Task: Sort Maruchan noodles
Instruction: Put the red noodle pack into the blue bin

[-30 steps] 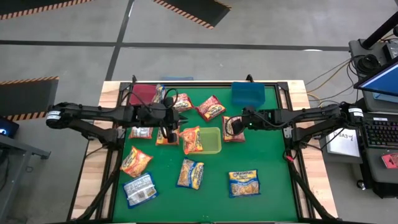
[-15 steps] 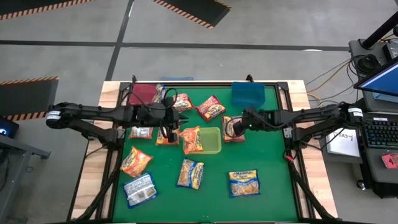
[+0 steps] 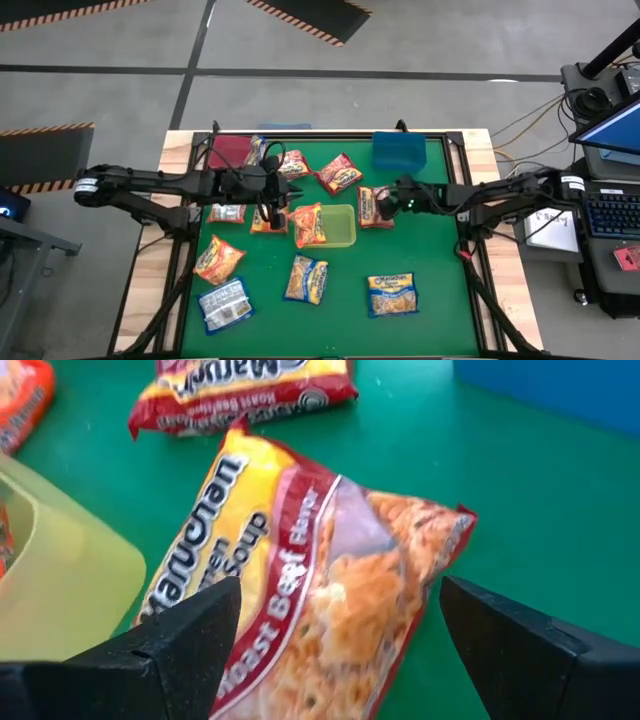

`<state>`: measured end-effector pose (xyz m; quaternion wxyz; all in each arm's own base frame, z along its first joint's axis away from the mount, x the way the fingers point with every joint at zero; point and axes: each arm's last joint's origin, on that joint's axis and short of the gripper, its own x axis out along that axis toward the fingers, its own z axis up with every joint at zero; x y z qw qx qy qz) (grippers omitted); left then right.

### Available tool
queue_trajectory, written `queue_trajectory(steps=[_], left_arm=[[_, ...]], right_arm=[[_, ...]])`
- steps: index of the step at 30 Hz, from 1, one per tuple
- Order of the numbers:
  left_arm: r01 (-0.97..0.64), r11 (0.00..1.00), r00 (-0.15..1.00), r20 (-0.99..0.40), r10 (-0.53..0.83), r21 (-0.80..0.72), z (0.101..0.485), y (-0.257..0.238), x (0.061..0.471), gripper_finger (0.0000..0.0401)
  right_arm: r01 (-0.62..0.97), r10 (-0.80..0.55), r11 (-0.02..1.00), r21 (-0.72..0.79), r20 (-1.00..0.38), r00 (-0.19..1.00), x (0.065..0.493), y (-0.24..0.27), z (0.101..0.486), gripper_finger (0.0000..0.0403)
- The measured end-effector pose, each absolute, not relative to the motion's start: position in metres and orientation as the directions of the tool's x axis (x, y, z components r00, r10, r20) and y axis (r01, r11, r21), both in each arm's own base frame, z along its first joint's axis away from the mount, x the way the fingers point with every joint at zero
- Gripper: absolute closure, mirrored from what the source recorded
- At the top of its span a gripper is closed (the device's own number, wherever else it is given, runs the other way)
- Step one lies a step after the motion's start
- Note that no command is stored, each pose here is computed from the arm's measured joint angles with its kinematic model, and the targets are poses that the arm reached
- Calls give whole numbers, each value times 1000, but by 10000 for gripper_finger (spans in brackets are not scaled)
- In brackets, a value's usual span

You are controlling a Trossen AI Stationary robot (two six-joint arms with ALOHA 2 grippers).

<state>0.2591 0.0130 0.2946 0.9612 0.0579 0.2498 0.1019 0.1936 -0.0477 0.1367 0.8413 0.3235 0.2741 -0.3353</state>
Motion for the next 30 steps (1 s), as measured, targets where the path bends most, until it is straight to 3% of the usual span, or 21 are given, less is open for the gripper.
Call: queue_trajectory(steps=[12, 21, 25, 30], left_arm=[[-175, 973, 859, -461, 225, 148, 295, 13, 259, 362], [-188, 974, 865, -448, 225, 125, 296, 13, 260, 362], [-194, 974, 865, -448, 225, 115, 296, 13, 260, 362], [-202, 974, 865, -448, 225, 99, 296, 13, 260, 362]], right_arm=[[665, -398, 566, 487, -545, 738, 176, -47, 100, 77], [645, -403, 623, 442, -526, 749, 194, -50, 84, 80], [649, -403, 625, 433, -533, 744, 198, -51, 83, 112], [632, -391, 641, 435, -524, 757, 199, -51, 86, 192]])
